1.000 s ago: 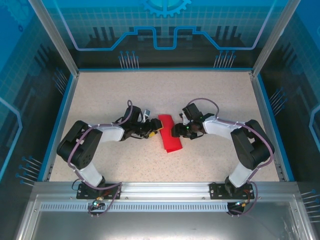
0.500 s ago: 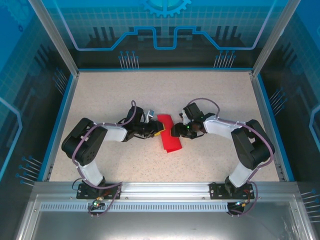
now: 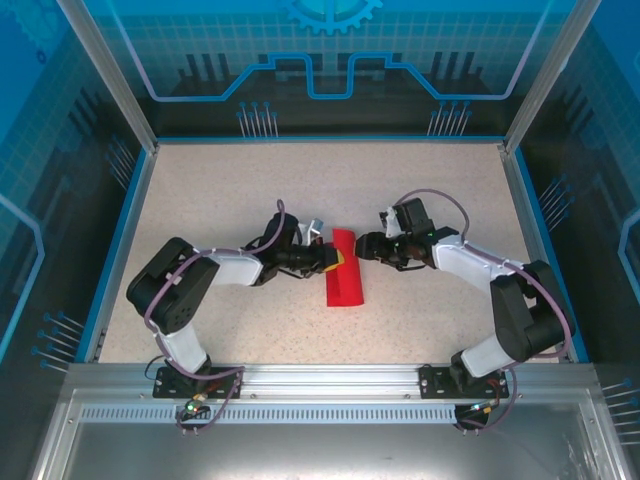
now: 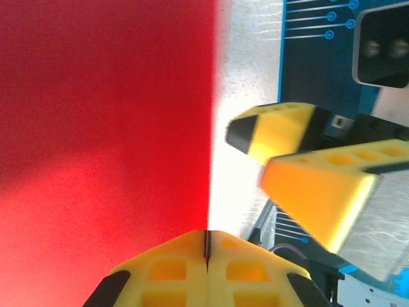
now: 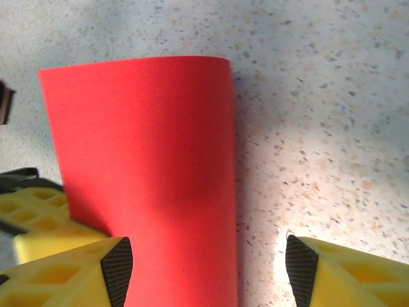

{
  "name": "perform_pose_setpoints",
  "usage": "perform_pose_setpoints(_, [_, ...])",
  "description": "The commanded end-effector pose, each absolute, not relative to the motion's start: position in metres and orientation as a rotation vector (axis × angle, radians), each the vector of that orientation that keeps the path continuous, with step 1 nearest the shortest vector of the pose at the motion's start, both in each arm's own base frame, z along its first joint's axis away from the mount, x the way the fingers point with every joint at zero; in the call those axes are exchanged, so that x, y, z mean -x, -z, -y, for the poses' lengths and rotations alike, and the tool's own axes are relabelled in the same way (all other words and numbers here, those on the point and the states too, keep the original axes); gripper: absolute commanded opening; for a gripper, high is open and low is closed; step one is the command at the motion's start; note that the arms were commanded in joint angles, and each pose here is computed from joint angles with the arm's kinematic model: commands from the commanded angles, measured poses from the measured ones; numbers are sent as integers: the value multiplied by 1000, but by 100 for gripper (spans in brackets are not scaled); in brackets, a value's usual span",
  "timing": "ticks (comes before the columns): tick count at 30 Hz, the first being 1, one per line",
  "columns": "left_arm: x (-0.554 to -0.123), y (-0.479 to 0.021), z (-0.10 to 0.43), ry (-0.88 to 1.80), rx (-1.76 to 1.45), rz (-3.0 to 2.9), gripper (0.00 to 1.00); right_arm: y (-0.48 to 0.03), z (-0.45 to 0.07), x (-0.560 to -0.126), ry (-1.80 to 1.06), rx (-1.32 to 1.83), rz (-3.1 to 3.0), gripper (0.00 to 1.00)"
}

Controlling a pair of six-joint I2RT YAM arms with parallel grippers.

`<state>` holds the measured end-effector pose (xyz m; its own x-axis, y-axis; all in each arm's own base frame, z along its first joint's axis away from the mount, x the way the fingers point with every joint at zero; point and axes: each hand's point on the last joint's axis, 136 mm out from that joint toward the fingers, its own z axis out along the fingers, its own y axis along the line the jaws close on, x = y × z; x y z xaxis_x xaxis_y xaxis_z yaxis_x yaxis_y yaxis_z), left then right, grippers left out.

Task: Fold a paper plane with a square sheet of paper (pick it up from the middle)
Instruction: First fold in half a square sheet of paper at the center of the table.

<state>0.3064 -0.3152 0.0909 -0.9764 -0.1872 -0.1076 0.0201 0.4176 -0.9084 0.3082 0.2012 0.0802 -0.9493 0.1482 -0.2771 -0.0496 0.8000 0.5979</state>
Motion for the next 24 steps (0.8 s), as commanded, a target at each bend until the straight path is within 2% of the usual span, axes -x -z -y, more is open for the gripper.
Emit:
perform_pose_setpoints(1, [-312, -89, 323, 1596, 135, -2486, 1, -77, -200, -304, -951, -99, -2700, 69])
perform_pose_setpoints(11, [-307, -50, 303, 1308, 166, -2687, 1, -52, -224, -295, -901, 86, -2846, 69])
perform_pose_setpoints(24, [-314, -29, 296, 1210, 222, -2739, 11, -20, -229, -286, -792, 159, -2974, 56])
